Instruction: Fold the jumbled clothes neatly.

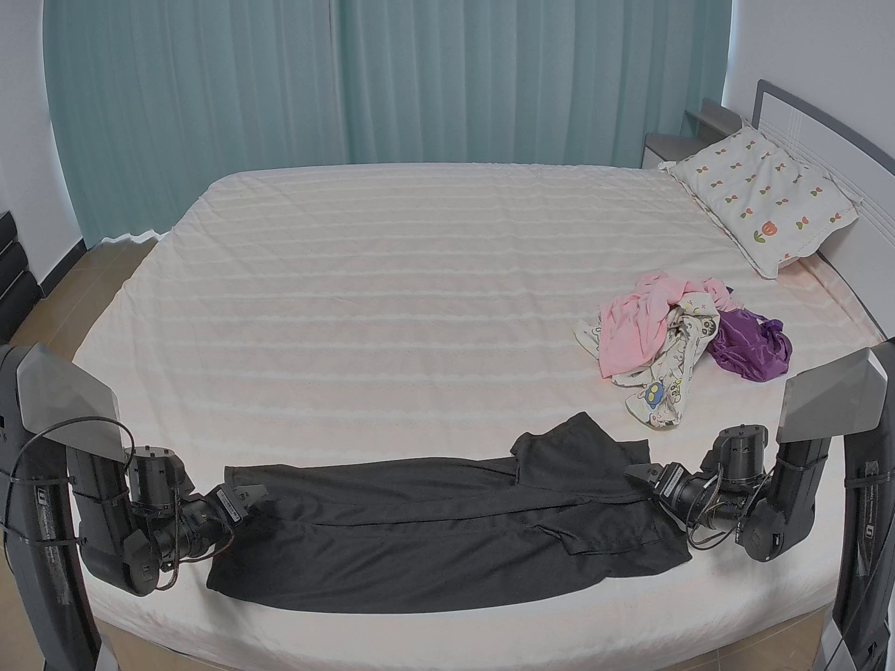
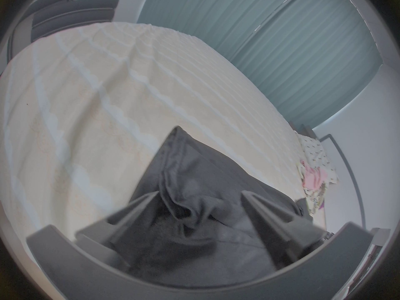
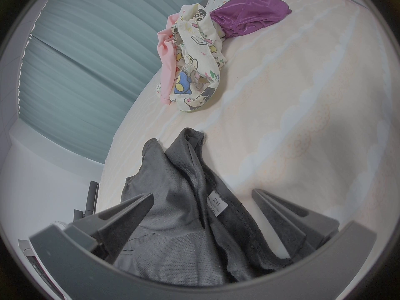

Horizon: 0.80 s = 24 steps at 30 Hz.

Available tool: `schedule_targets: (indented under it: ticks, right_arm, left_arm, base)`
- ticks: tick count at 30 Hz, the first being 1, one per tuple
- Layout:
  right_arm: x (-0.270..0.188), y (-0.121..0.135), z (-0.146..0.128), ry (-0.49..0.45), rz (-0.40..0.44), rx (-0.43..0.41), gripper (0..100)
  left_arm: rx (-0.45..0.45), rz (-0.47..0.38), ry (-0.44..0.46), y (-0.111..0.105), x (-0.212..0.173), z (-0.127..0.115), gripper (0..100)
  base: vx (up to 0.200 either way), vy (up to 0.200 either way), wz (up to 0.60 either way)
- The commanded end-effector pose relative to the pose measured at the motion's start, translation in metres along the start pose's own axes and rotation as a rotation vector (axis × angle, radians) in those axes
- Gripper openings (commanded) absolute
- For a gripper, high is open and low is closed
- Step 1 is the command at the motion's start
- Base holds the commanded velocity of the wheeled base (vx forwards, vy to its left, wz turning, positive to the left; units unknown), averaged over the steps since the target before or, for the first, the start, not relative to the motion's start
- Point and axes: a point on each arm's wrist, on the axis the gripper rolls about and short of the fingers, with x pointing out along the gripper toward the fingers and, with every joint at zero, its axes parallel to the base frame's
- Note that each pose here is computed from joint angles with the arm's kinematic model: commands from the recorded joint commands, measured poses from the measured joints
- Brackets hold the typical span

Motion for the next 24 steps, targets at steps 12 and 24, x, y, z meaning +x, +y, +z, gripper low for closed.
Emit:
schedule_targets:
  ticks: [12, 24]
  right_arm:
    - [0.0, 0.0, -0.001, 0.003, -0.001, 0.0, 100]
    - [-0.001, -0.001, 0.0, 0.001, -0.002, 0.002, 100]
  left_arm:
    - [-0.047, 0.081, -0.045, 0.002, -0.011, -0.002, 0]
    - [-0.023, 0.14, -0.078, 0.022, -0.015, 0.009, 0]
  base:
    - [0.0, 0.0, 0.0]
    - [0.0, 0.0, 0.0]
